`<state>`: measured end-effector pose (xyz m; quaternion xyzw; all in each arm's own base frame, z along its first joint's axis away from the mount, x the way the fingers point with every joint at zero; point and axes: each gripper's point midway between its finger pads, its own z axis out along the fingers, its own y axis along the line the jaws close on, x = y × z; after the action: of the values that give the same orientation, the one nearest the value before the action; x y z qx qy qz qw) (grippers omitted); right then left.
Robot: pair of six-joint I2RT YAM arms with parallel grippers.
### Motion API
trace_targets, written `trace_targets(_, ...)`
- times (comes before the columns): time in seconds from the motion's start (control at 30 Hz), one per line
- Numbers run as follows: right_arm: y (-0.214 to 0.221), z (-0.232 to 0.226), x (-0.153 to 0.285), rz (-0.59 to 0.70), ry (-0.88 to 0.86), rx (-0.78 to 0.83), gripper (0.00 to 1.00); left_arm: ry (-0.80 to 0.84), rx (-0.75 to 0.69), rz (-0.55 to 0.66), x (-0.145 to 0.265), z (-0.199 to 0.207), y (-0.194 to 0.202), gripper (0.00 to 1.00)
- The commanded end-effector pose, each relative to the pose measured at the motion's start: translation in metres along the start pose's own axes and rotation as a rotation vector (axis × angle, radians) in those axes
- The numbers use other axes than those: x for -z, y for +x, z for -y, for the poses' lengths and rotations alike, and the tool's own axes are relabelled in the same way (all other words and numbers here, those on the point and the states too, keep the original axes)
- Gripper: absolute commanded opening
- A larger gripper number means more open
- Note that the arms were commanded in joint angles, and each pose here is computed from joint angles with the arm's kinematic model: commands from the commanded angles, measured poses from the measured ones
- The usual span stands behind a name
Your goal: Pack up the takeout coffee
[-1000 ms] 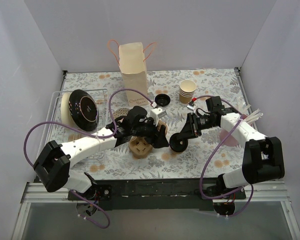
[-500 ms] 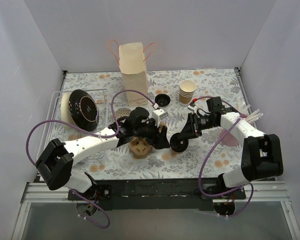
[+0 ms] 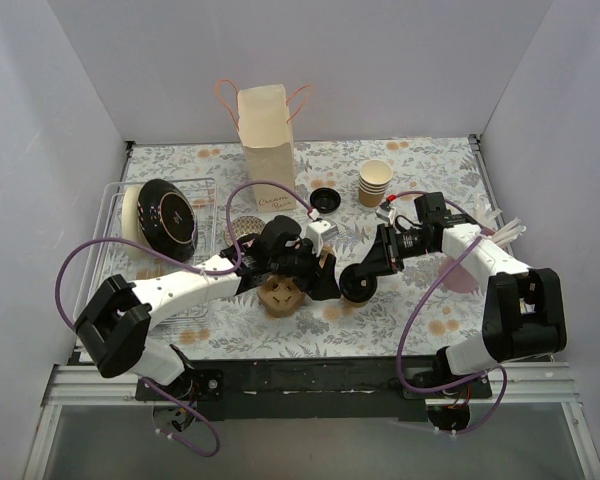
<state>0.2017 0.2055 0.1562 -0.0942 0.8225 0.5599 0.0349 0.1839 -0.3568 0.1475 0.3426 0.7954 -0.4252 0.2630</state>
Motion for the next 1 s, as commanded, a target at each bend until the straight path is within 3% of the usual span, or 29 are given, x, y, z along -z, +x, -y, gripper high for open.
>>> trace_targets(0.0, -0.016, -0.014, 0.006, 0.028, -0.042, 0.071, 0.18, -0.008, -0.015, -0.002, -0.004, -0.002, 0.002, 0.61)
trace_targets(0.97, -0.01, -0.008, 0.005, 0.026, -0.082, 0.017, 0.2, -0.015, -0.01, 0.008, -0.017, -0.006, -0.009, 0.58)
